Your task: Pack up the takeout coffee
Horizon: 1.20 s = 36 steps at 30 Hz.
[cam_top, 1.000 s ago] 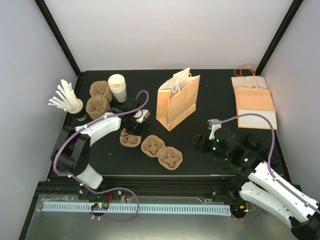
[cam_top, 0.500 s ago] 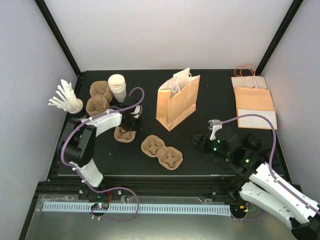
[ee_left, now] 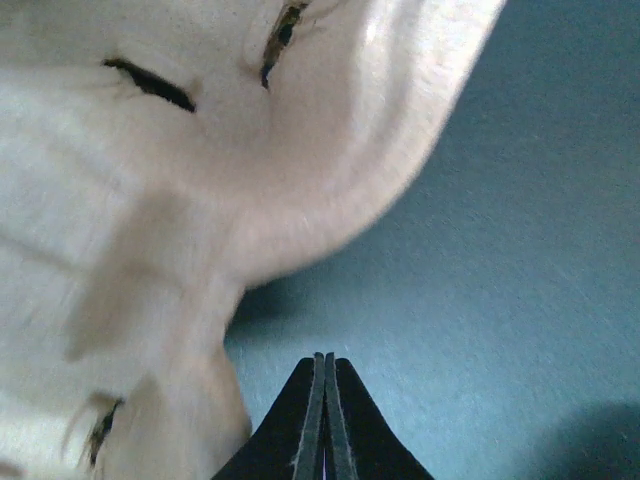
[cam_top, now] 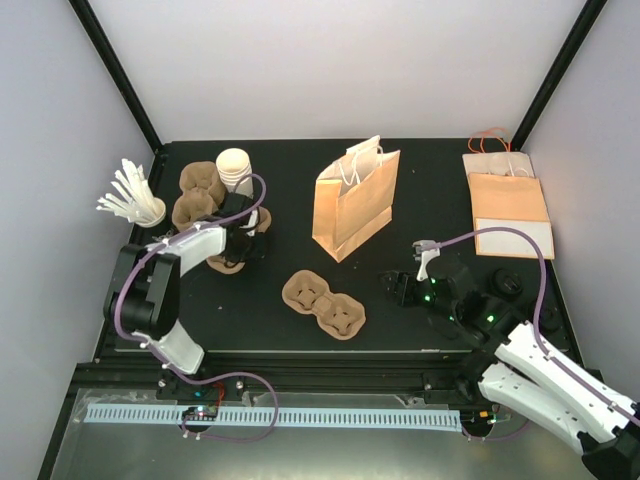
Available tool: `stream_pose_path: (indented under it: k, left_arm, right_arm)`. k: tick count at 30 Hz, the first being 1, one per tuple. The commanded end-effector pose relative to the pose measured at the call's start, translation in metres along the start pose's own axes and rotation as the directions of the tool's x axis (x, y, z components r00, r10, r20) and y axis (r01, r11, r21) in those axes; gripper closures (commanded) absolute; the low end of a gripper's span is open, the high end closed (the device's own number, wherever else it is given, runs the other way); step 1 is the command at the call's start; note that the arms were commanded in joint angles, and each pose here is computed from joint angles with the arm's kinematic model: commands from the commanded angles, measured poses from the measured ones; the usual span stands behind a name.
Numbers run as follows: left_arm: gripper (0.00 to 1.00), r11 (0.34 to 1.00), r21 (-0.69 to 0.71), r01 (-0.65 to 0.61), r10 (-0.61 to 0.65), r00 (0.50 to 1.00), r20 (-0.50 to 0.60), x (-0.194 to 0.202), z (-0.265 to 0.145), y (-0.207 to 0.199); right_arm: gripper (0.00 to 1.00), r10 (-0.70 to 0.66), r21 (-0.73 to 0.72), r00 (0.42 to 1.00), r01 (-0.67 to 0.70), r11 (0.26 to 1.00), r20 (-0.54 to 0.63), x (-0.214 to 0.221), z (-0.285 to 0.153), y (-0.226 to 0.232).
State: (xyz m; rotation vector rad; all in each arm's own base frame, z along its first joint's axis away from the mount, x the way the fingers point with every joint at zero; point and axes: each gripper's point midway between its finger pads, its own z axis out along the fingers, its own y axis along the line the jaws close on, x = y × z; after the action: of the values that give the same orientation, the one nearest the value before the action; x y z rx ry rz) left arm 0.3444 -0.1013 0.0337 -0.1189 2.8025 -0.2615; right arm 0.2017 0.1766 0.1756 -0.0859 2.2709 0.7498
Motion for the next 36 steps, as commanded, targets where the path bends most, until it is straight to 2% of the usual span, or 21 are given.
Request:
stream_pose_path:
  k: [1, 5, 7, 8, 9, 10, 11, 12, 13, 15, 21, 25, 30, 36]
  left_arm:
    - [0.95, 0.996, 0.033, -0.085, 0.081, 0.991, 0.103, -0.004, -0.038, -0.015]
    - [0.85, 0.984, 0.088, -0.154, 0.137, 0.975, 0.173, 0.006, -0.073, -0.039]
    - [0.74, 0.975, 0.129, -0.183, 0.154, 0.965, 0.21, 0.01, -0.09, -0.05]
    - [0.64, 0.968, 0.155, -0.195, 0.155, 0.958, 0.241, 0.011, -0.101, -0.054]
    - [0.44, 0.967, 0.164, -0.196, 0.149, 0.954, 0.26, 0.011, -0.109, -0.055]
    - [0.2, 0.968, 0.167, -0.189, 0.138, 0.951, 0.277, 0.012, -0.114, -0.053]
    - [0.04, 0.97, 0.168, -0.177, 0.123, 0.949, 0.291, 0.014, -0.118, -0.051]
    - [0.01, 0.971, 0.172, -0.167, 0.109, 0.946, 0.304, 0.015, -0.121, -0.049]
    - [0.01, 0.969, 0.183, -0.164, 0.1, 0.944, 0.314, 0.018, -0.124, -0.048]
    - [0.01, 0.959, 0.225, -0.173, 0.098, 0.946, 0.31, 0.025, -0.126, -0.053]
    - [0.01, 0.893, 0.387, -0.228, 0.155, 0.965, 0.21, 0.065, -0.122, -0.089]
    - [0.01, 0.875, 0.335, -0.349, 0.281, 0.93, 0.236, 0.091, -0.126, -0.116]
    - [0.07, 0.85, 0.253, -0.462, 0.41, 0.882, 0.232, 0.118, -0.118, -0.135]
    - [0.07, 0.807, 0.211, -0.552, 0.53, 0.834, 0.156, 0.138, -0.096, -0.155]
  right_arm:
    - [0.26, -0.003, -0.006, 1.0, 0.003, 1.0, -0.027, 0.004, 0.006, 0.001]
    - [0.24, 0.006, 0.027, 0.998, -0.004, 1.0, -0.057, 0.007, 0.01, -0.003]
    - [0.23, 0.031, 0.046, 0.997, -0.028, 0.999, -0.068, 0.008, 0.012, -0.005]
    - [0.22, 0.046, 0.058, 0.997, -0.042, 0.997, -0.067, 0.008, 0.012, -0.007]
    - [0.21, 0.069, 0.075, 0.996, -0.064, 0.995, -0.06, 0.007, 0.012, -0.009]
    - [0.16, 0.094, 0.094, 0.994, -0.089, 0.992, -0.051, 0.006, 0.011, -0.012]
    - [0.07, 0.123, 0.118, 0.991, -0.117, 0.986, -0.043, 0.006, 0.009, -0.017]
    - [0.01, 0.158, 0.144, 0.987, -0.152, 0.978, -0.031, 0.006, 0.007, -0.021]
    - [0.0, 0.177, 0.158, 0.984, -0.171, 0.972, -0.023, 0.005, 0.005, -0.024]
    - [0.0, 0.185, 0.172, 0.982, -0.178, 0.969, -0.026, 0.005, 0.002, -0.025]
    - [0.0, 0.109, 0.147, 0.993, -0.102, 0.984, -0.042, 0.007, -0.002, -0.023]
    - [0.0, 0.102, 0.128, 0.993, -0.094, 0.987, -0.057, 0.013, -0.002, -0.022]
    - [0.0, 0.109, 0.185, 0.992, -0.096, 0.978, -0.062, 0.017, -0.003, -0.034]
    - [0.0, 0.116, 0.187, 0.991, -0.103, 0.977, -0.063, 0.018, -0.005, -0.034]
